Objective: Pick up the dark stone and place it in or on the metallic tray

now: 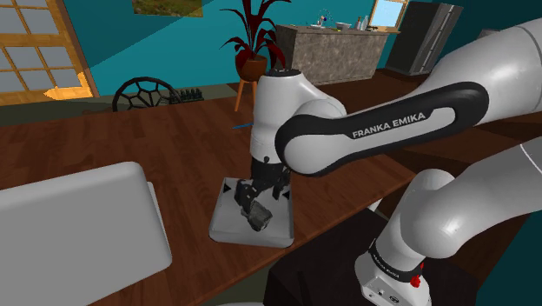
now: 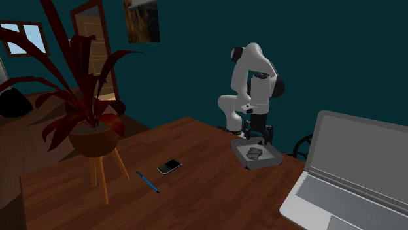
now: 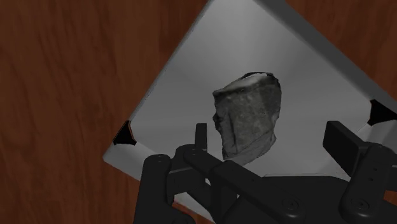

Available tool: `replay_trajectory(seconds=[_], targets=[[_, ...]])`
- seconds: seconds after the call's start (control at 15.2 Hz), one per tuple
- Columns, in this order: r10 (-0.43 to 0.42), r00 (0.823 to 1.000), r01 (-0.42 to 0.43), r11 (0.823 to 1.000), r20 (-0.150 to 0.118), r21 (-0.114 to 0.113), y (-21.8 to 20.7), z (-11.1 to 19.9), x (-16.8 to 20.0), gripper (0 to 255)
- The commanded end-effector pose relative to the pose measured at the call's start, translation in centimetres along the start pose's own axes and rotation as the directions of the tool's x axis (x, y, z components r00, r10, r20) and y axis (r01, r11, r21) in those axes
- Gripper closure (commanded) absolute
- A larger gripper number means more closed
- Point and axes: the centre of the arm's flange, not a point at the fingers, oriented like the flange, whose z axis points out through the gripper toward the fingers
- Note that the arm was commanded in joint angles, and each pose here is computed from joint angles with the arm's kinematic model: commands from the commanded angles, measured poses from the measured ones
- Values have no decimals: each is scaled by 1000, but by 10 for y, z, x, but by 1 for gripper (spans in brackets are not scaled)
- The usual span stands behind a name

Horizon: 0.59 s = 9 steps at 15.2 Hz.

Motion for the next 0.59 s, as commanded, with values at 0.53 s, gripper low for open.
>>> replay_trajectory(seconds=[0.53], targets=[[0,1000,0,1000,1,-1,1,-34,0,0]])
